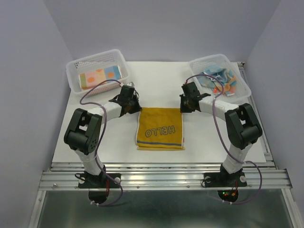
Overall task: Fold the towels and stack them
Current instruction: Fold the towel
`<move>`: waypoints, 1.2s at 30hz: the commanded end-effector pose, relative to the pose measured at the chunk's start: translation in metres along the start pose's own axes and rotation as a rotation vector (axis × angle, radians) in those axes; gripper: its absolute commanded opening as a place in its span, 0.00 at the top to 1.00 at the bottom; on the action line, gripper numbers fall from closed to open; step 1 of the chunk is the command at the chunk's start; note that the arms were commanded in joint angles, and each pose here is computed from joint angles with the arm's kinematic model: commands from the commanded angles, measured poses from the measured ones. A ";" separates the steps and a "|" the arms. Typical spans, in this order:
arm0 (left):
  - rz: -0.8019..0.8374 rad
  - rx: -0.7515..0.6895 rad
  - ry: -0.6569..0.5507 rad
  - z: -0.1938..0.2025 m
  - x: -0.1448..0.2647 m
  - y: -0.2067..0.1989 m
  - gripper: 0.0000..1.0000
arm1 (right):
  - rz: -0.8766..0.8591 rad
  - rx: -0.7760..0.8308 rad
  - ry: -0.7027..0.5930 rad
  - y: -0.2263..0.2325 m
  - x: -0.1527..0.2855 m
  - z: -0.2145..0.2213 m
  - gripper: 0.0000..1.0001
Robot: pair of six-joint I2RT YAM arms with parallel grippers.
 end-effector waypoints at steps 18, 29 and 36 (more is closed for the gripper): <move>0.222 0.024 -0.180 0.048 0.094 -0.011 1.00 | -0.339 -0.066 0.017 -0.005 0.104 0.071 0.99; 0.280 0.062 -0.170 0.091 0.117 0.000 1.00 | -0.438 -0.090 0.094 -0.013 0.126 0.120 0.99; 0.311 0.084 -0.130 0.118 0.121 0.008 1.00 | -0.481 -0.103 0.130 -0.015 0.134 0.138 0.99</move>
Point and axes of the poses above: each gripper's point midway between its finger pads, its own x axis back along the fingers, its own y axis along the line the jaws close on, z = x × y, the point moved 6 cm from there along x, back along the fingers, and after that the axes turned 7 degrees about -x, right-handed, at the moved point
